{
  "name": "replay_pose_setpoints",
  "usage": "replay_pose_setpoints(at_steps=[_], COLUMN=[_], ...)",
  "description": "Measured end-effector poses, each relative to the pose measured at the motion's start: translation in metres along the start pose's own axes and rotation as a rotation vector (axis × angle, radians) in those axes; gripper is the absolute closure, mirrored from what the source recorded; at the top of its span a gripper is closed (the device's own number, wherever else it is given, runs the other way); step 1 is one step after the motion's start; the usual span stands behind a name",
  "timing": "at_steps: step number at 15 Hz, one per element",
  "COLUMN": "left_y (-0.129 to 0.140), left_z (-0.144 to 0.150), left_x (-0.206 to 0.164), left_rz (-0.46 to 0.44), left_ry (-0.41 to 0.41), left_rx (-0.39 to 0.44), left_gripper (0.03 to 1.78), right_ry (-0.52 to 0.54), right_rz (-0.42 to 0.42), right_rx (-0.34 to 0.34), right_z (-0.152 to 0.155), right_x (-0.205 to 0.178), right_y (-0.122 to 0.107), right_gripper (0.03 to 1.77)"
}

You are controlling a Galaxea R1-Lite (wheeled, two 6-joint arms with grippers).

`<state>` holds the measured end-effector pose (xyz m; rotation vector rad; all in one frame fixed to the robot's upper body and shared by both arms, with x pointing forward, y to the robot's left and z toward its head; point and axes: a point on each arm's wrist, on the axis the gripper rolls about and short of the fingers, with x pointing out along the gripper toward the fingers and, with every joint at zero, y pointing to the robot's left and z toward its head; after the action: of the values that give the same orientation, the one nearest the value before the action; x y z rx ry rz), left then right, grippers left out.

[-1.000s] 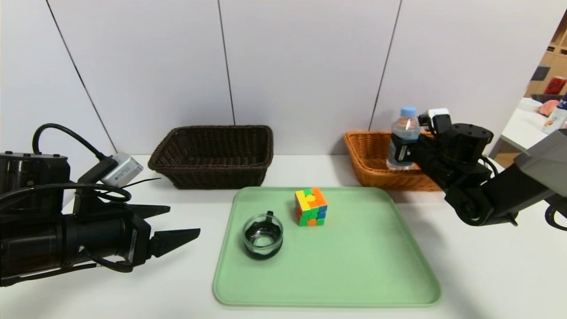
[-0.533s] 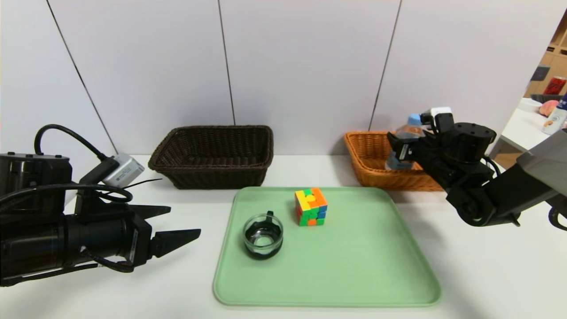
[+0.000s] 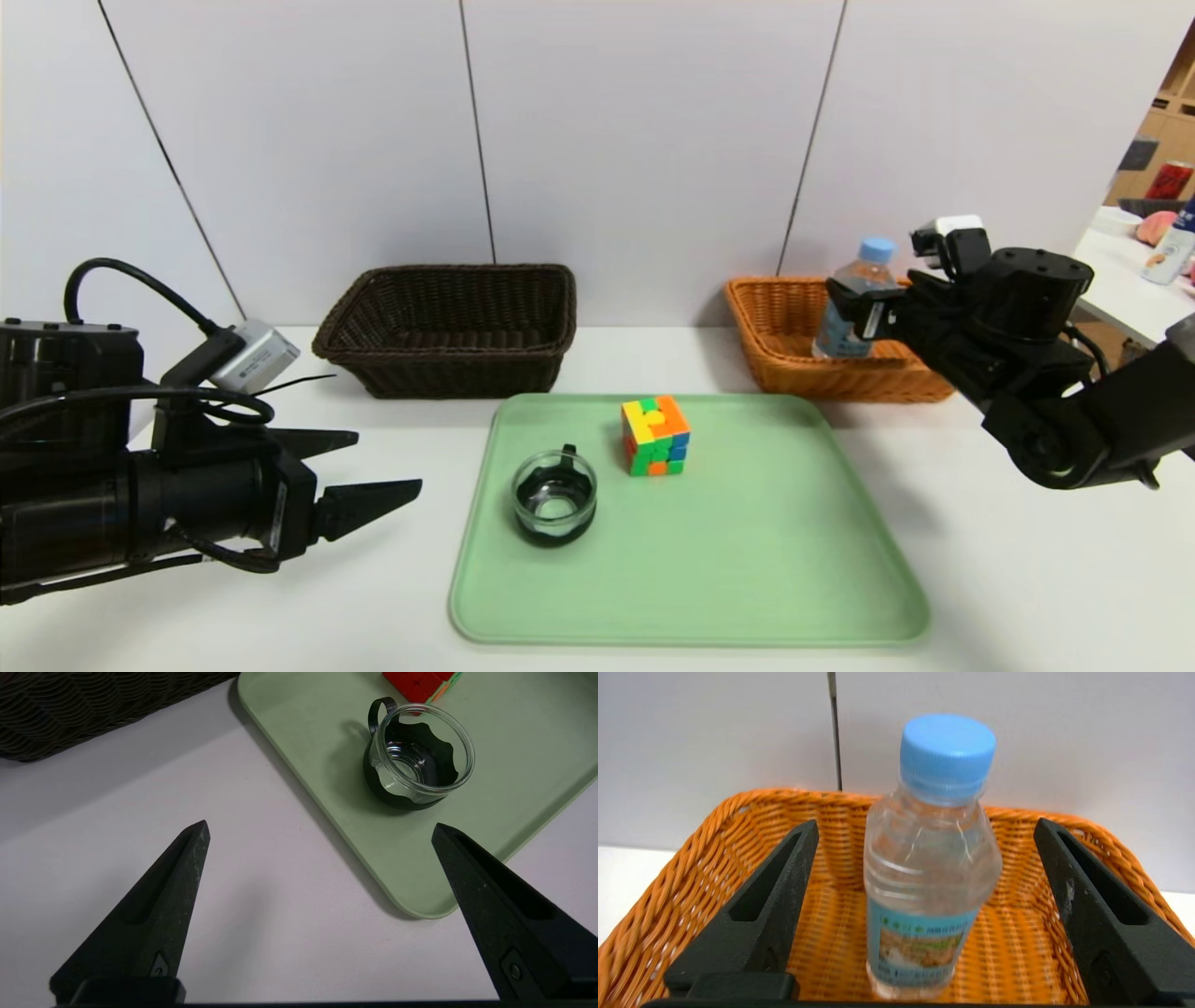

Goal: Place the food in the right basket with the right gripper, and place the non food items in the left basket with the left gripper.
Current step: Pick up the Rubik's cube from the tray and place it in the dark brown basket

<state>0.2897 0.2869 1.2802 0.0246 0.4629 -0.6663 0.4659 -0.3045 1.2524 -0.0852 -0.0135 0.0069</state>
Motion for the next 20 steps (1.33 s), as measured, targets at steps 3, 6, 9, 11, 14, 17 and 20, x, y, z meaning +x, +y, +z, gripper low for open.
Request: replay_pose_setpoints(at_steps=[3, 6, 9, 11, 14, 17, 20], left_y=[-0.001, -0.003, -0.005, -0.007, -0.01, -0.012, -0.013], left_z=[-0.001, 0.0, 0.001, 0.0, 0.001, 0.004, 0.01], left_x=[-0.002, -0.005, -0.011, -0.014, -0.02, -0.024, -0.026], left_rz=[0.0, 0.001, 0.004, 0.005, 0.006, 0.006, 0.005], left_ry=[-0.003, -0.015, -0.031, -0.038, -0.057, -0.078, -0.099], left_rx=[0.0, 0.004, 0.009, 0.007, 0.009, 0.02, 0.036], left_gripper=[0.12, 0.12, 0.12, 0.12, 0.12, 0.12, 0.12], right_ry=[0.019, 0.026, 0.012, 0.005, 0.031, 0.081, 0.149], right_rz=[0.022, 0.015, -0.017, -0.032, -0.036, -0.011, 0.042], right_rx=[0.002, 0.006, 0.012, 0.023, 0.03, 0.031, 0.032], right_z=[0.004, 0.009, 0.019, 0.026, 0.037, 0.048, 0.059], right_x=[-0.019, -0.037, -0.054, -0.066, -0.088, -0.115, -0.145], right_y=[-0.001, -0.006, -0.018, -0.024, -0.027, -0.027, -0.027], right_gripper=[0.17, 0.14, 0.13, 0.12, 0.11, 0.11, 0.11])
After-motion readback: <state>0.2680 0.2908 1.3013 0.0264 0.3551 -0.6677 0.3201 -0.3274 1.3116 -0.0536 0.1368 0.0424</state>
